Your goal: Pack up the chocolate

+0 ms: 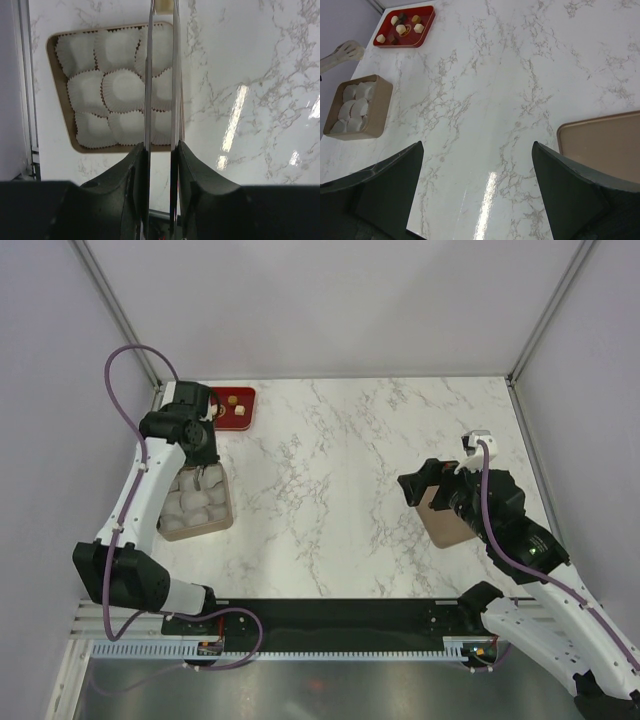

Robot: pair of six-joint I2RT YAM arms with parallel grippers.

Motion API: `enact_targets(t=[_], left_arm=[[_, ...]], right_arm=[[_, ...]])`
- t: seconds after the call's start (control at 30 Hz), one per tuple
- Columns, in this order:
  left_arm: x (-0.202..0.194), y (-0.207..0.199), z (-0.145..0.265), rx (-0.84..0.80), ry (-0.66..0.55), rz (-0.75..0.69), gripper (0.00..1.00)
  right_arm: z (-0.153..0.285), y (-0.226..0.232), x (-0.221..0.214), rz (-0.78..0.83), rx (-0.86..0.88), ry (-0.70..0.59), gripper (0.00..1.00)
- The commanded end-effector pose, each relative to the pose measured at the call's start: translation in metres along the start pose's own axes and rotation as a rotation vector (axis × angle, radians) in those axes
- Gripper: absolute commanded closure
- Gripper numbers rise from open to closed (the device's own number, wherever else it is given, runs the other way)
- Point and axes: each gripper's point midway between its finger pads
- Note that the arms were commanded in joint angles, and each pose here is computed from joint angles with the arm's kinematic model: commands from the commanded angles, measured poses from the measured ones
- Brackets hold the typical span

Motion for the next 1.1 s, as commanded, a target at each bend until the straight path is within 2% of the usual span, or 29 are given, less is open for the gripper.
enact_targets(t=[0.0, 0.17, 0.8, 0.83, 1.07], left_arm=[[-0.025, 0.009, 0.011, 0.001, 0.043, 0.052, 0.65], [-0.045, 0.017, 0.012, 0.021, 0.077, 0.068, 0.65], [-0.078, 0.024, -0.014, 0.082, 0.2, 0.036, 0.65], [-0.059, 0.015, -0.021, 0.065, 0.117, 0.1, 0.63], [-0.059, 0.016, -0.03, 0.079, 0.113, 0.092, 0.61]], right_arm=[[0.005, 0.008, 0.011, 0.016, 0.044, -0.025, 0.02], [0.006, 0.009, 0.011, 0.029, 0.05, -0.017, 0.02], [0.013, 0.003, 0.011, 0.057, 0.029, -0.01, 0.02], [0.013, 0.002, 0.011, 0.064, 0.024, -0.008, 0.02], [0.016, 0.001, 0.018, 0.072, 0.012, -0.019, 0.02]])
Point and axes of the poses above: each gripper's point midway between its finger pads, its own z axis back along the fingers, its own y axis along the line the jaws close on, x = y × z, and after that the axes turned 11 degrees about z, right-handed
